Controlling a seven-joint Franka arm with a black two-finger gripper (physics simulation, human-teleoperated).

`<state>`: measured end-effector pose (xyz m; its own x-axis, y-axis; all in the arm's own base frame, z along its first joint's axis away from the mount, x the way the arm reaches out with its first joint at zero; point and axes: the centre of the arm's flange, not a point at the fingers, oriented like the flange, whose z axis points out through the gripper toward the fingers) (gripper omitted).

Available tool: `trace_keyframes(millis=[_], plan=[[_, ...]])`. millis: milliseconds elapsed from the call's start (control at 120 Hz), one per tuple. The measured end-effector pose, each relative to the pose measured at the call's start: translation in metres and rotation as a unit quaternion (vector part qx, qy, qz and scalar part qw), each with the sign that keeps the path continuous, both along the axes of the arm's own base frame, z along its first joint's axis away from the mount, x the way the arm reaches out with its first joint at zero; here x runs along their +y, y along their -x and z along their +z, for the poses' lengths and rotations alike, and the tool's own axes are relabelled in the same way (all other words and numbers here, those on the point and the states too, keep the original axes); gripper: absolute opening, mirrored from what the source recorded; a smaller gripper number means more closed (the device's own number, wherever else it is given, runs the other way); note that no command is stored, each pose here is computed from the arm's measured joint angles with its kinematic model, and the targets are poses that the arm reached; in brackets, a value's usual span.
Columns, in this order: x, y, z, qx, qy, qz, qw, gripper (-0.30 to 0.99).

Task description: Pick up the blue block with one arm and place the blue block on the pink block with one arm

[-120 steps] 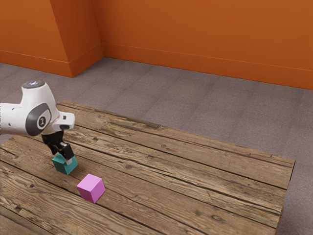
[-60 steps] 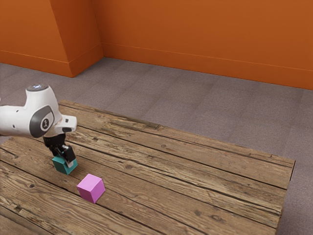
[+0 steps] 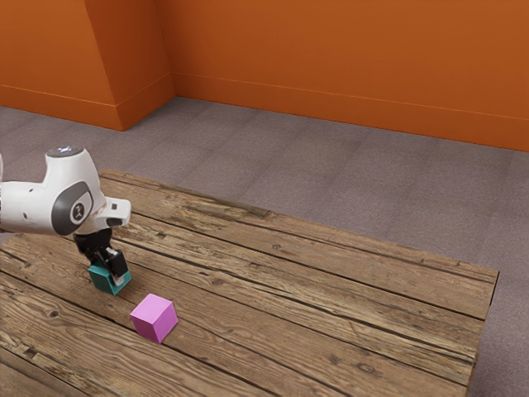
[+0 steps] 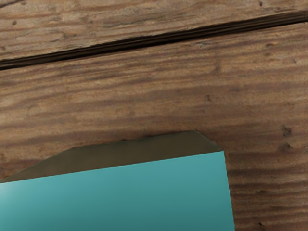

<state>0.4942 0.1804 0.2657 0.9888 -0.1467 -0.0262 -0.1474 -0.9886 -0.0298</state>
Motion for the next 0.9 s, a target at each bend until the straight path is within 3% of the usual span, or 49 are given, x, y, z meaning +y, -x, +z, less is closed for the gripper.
trace_keyframes(millis=[692, 900], plan=[[0.001, 0.0, 0.009, -0.01, 0.001, 0.007, 1.0, 0.47], [0.001, 0.0, 0.011, -0.013, 0.002, 0.011, 1.0, 0.36]])
